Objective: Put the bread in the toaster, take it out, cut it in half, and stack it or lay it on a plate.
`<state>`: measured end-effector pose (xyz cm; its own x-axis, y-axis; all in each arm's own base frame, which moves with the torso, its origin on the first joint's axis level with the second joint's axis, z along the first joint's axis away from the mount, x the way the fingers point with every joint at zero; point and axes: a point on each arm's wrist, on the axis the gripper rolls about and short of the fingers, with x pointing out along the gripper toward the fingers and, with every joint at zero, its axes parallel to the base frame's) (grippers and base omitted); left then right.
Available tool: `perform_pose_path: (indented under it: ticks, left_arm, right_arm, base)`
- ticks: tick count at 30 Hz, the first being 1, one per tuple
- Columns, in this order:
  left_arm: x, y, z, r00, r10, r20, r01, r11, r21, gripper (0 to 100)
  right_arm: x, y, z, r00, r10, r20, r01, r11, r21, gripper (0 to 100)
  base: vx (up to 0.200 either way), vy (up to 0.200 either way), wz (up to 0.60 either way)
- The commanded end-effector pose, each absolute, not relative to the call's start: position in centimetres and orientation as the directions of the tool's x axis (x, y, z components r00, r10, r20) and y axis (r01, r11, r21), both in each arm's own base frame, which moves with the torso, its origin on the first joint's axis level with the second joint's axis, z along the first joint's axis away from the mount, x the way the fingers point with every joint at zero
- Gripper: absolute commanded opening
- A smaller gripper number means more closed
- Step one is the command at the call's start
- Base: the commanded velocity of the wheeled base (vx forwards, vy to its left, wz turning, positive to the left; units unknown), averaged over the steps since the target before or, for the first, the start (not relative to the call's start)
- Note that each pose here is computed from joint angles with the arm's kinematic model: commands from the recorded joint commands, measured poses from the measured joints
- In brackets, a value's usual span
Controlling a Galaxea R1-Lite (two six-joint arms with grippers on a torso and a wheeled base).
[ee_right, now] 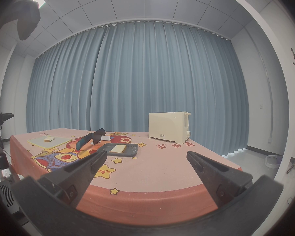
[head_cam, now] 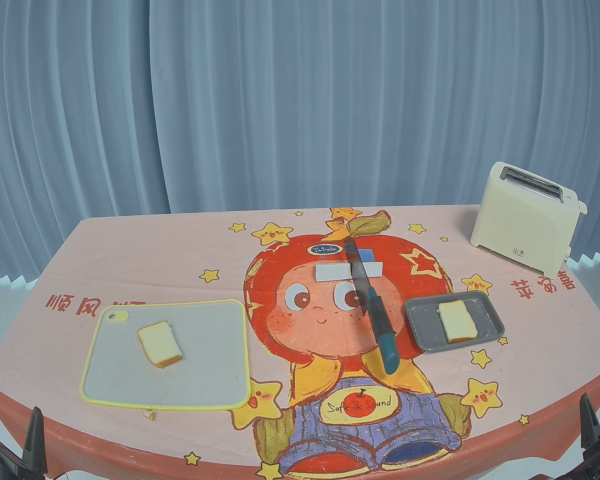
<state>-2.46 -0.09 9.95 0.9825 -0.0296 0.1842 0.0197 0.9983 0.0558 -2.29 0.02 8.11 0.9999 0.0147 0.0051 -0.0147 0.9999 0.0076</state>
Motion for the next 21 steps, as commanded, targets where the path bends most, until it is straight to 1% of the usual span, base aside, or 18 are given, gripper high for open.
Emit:
perform_pose_path:
  ticks: [1,4,5,8,11,18,21]
  left_arm:
    - [-2.4,-0.2,9.1,0.985,-0.083,0.152,0.073,0.995,0.068,100]
    - [-2.6,-0.3,9.2,0.989,-0.103,0.105,0.096,0.993,0.066,100]
    - [-2.7,-0.3,9.2,0.99,-0.119,0.079,0.114,0.991,0.065,100]
    - [-3.0,-0.4,9.4,0.985,-0.166,0.047,0.163,0.985,0.062,100]
    - [-3.2,-0.5,9.4,0.978,-0.209,0.006,0.208,0.977,0.044,100]
    - [-3.2,-0.5,9.9,0.974,-0.225,-0.027,0.226,0.974,0.034,100]
    - [-2.9,-0.5,11.0,0.97,-0.236,-0.052,0.237,0.971,0.027,100]
  right_arm:
    - [-2.3,0.0,7.6,1.0,0.015,0.005,-0.015,1.0,0.008,100]
    - [-2.3,0.0,7.6,1.0,0.015,0.003,-0.015,1.0,0.008,100]
    - [-2.3,0.0,7.6,1.0,0.015,0.005,-0.015,1.0,0.008,100]
    - [-2.3,0.0,7.6,1.0,0.015,0.005,-0.015,1.0,0.008,100]
    - [-2.3,0.0,7.6,1.0,0.015,0.005,-0.015,1.0,0.008,100]
    - [-2.3,0.0,7.6,1.0,0.015,0.005,-0.015,1.0,0.008,100]
    - [-2.3,0.0,7.6,1.0,0.015,0.005,-0.015,1.0,0.008,100]
  base:
    - [0.0,0.0,0.0]
    - [0.0,0.0,0.0]
    - [0.0,0.0,0.0]
    - [0.0,0.0,0.0]
    - [0.0,0.0,0.0]
    - [0.0,0.0,0.0]
    - [0.0,0.0,0.0]
